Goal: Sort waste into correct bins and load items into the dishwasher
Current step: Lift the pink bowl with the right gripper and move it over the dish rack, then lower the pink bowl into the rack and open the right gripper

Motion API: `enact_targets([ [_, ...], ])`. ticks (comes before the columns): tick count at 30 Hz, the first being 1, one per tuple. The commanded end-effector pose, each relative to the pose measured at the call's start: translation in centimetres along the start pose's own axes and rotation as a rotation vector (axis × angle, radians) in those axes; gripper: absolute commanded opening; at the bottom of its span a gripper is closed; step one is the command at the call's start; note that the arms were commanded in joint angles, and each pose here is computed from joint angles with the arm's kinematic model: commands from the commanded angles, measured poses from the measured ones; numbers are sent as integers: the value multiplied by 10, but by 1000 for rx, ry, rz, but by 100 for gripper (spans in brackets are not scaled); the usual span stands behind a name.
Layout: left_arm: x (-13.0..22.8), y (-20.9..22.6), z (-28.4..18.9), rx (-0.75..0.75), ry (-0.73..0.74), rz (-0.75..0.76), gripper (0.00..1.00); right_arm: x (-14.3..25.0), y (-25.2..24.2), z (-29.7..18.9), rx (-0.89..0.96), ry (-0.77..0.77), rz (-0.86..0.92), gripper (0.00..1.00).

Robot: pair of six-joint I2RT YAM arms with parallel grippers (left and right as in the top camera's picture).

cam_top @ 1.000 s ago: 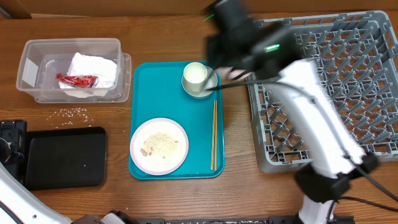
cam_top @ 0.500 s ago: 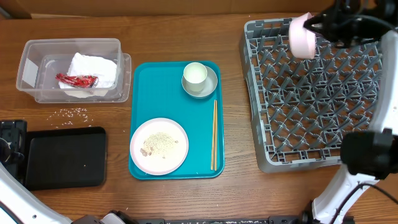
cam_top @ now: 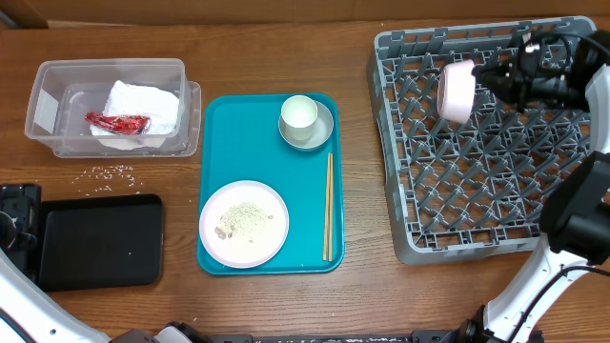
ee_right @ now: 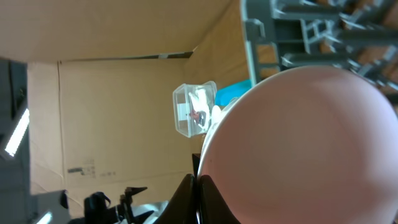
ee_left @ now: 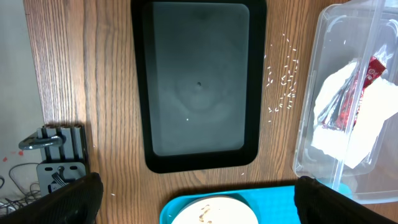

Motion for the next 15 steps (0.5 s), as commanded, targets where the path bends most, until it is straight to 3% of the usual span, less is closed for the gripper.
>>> enact_targets([
  [1,1,2,-5,11,-13,-25,100,4,-9,-7,-42,-13,24,4],
  [5,1,2,-5,11,-13,-25,100,2,-18,-21,55,-44,50,5],
  [15,1,2,-5,11,-13,-25,100,-5,-9,-59,427,-152,102,28],
])
Point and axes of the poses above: each gripper's point midway between its finger pads, its own z axis out along the fingers, its own y axis along the line the jaws close on, x = y × z, the point moved 9 cm from there along -z, back along the fingers, and after that the axes turned 1 degree about z, right-handed, at the moved point
